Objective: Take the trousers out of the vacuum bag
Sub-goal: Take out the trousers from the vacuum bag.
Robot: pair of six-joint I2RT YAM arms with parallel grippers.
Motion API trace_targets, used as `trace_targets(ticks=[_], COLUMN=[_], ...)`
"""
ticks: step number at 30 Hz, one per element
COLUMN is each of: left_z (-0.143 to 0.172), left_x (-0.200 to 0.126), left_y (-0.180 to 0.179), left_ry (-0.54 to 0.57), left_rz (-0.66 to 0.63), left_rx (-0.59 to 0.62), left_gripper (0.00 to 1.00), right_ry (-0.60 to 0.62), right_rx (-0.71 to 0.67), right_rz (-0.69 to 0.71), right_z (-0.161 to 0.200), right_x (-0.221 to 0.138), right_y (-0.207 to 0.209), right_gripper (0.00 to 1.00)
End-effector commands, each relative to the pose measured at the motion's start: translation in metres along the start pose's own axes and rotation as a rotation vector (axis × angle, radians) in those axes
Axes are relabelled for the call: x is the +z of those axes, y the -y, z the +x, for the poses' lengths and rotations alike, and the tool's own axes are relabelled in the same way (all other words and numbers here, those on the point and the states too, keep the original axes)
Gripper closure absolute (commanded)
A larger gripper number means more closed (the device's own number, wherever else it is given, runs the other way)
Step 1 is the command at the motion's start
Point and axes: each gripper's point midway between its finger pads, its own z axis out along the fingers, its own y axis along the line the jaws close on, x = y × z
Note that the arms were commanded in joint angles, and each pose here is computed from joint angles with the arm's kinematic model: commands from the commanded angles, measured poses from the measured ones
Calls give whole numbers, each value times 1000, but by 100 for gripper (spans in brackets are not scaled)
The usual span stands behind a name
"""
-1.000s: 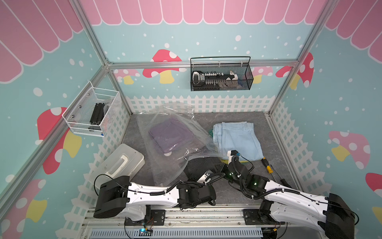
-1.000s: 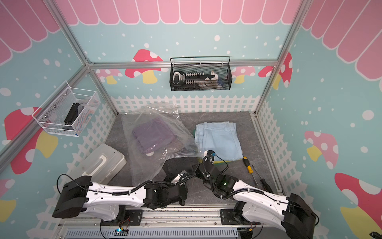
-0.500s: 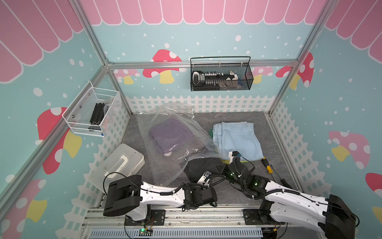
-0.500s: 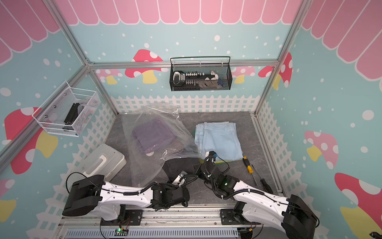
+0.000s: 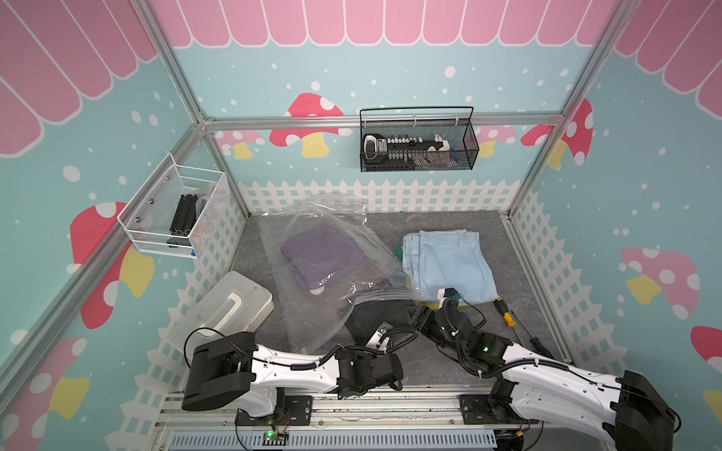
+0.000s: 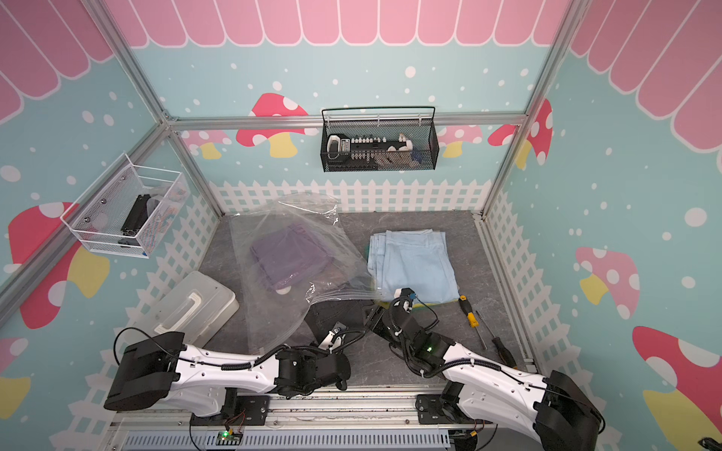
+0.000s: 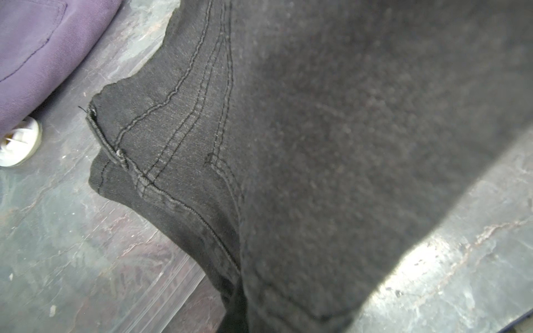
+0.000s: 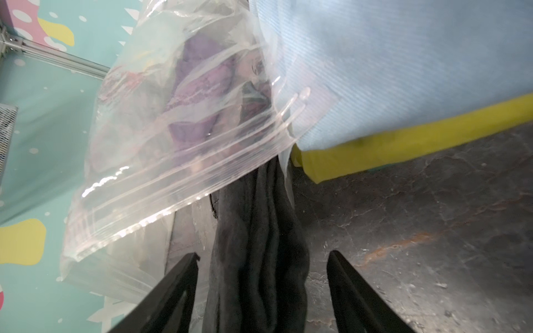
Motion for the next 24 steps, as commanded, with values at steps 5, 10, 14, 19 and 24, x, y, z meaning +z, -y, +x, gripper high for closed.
trace_targets(ticks=[5,10,14,19,24], left_z=[-11,-10,-9,-12,-16], left_x=[-6,-8,-9,-14,-21], left_y=[0,-2,0,5,8], left_ry=[41,47,52,66,81], left_rz=[17,22,31,53,70], left_rx=[-60,-66,-68,-70,-72], left_gripper=[100,100,100,100,100], right_ry=[-34,-62,-81,-94,-103], right_rx=[17,1,-4,1,2], right_rz=[-15,-40,-59,-82,-95], right_z=[7,12,14,16,16], right_x=[17,27,30,26,18], right_y=[-9,-19,-26,-31,-30], right_gripper=[28,46,55,63,75])
